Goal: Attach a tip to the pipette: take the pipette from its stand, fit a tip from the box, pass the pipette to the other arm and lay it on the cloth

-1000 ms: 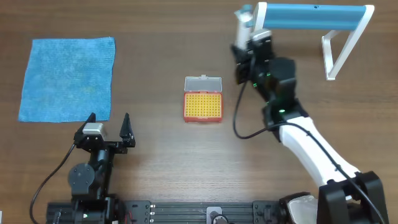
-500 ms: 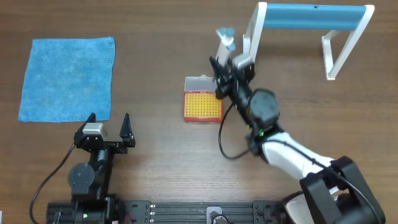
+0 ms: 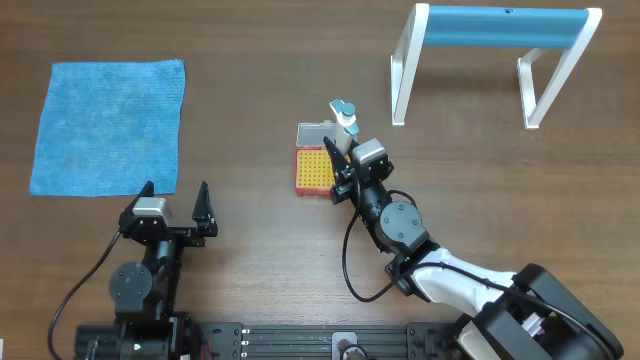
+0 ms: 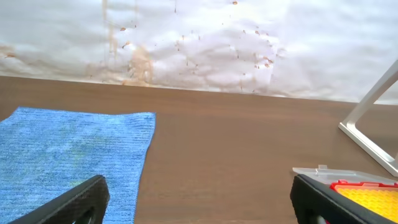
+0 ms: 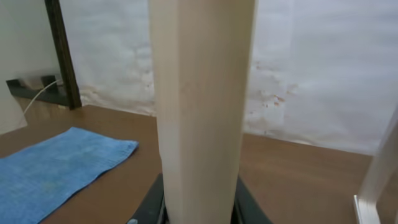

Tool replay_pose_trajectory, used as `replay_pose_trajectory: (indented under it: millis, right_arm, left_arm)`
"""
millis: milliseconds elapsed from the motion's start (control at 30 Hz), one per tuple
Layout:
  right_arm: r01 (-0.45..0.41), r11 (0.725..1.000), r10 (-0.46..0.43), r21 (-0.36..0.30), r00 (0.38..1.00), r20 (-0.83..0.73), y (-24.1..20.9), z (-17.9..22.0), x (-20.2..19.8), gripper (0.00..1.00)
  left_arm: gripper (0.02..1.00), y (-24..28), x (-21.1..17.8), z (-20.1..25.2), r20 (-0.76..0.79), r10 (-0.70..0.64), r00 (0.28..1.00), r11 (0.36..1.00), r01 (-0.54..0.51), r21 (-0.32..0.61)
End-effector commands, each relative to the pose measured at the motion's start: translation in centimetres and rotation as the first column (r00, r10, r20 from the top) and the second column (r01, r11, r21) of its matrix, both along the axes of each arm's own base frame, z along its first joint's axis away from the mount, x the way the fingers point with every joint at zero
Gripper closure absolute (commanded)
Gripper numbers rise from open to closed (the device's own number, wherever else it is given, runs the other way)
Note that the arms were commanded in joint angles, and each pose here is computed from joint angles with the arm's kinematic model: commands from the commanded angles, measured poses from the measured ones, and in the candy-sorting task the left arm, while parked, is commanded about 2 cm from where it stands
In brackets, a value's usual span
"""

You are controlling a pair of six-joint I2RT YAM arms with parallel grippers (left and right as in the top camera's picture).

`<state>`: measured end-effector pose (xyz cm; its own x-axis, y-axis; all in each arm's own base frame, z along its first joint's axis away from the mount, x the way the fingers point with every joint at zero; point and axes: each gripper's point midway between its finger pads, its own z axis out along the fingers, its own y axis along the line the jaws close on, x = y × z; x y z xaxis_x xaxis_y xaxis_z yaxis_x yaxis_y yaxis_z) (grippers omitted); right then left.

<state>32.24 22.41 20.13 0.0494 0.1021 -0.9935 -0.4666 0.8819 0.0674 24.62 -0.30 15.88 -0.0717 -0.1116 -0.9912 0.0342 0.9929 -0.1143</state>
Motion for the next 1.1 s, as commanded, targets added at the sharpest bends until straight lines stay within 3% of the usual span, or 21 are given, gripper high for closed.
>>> replay_pose_trajectory:
  millis: [33,500,1100]
  right_arm:
    - [0.032,0.998,-0.029,-0.061,0.999,0.039,0.0,-1.2,0.4,0.928]
    - [0.058,0.996,-0.054,-0.065,0.997,0.061,1.5,-2.3,2.7,0.93]
    - [-0.016,0.996,0.017,-0.089,1.0,0.016,2.7,-3.5,2.3,0.928]
  left_arm:
    - [0.075,-0.2,0.0,-0.1,0.0,-0.015,1.0,1.0,0.015,0.011]
    - [0.073,-0.2,0.0,-0.1,0.0,-0.015,1.0,1.0,0.015,0.011]
    - [0.073,-0.2,0.0,-0.1,0.0,-0.015,1.0,1.0,0.015,0.011]
